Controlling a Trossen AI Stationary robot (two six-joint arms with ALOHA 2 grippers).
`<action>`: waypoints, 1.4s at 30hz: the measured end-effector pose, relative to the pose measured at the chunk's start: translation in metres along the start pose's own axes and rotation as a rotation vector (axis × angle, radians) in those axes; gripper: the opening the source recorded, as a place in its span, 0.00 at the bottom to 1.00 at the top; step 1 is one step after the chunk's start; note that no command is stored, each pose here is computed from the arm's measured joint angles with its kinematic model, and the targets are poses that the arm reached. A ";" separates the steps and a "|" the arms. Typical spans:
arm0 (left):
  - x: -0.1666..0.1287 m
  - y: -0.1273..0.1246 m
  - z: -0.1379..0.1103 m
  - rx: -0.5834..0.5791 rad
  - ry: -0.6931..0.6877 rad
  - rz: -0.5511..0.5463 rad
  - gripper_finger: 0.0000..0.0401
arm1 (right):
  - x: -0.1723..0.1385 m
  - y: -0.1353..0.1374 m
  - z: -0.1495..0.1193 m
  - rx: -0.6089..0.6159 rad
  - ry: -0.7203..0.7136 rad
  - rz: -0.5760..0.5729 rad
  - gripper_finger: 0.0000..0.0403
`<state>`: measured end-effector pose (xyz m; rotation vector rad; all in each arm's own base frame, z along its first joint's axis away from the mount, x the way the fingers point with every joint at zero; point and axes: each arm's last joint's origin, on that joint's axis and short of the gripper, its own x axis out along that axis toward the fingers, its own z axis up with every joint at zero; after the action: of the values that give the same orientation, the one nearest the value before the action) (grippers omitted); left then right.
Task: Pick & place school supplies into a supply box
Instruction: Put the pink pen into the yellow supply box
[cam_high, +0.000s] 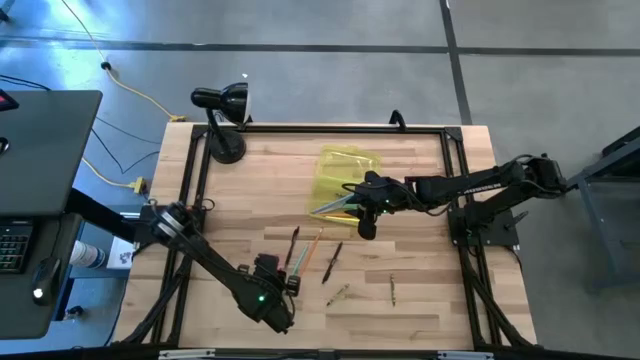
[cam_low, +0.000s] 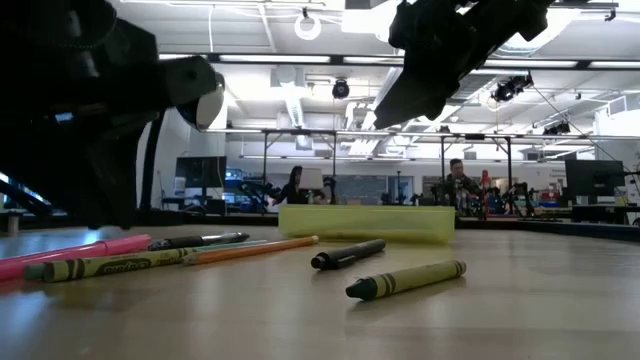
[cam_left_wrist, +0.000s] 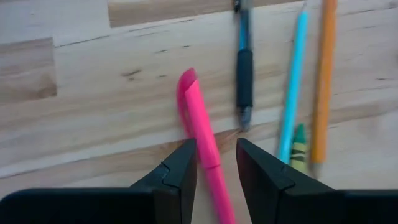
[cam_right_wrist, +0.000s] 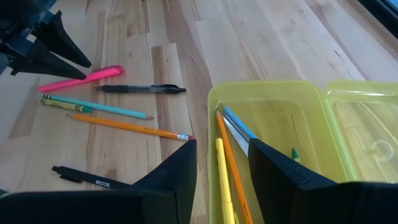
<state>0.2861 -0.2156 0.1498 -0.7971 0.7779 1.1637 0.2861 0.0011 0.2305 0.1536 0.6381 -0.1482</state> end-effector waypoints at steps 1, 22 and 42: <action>0.002 0.000 -0.001 -0.002 0.005 0.010 0.36 | 0.000 0.000 0.000 0.000 0.000 0.000 0.31; 0.034 0.014 -0.018 -0.016 -0.065 0.133 0.36 | 0.000 0.000 0.000 -0.024 0.004 0.000 0.31; 0.041 0.031 -0.047 -0.108 -0.206 0.068 0.36 | 0.000 0.000 -0.002 -0.026 0.016 0.001 0.31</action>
<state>0.2596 -0.2305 0.0875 -0.7307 0.5784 1.3345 0.2851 0.0012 0.2293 0.1298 0.6560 -0.1378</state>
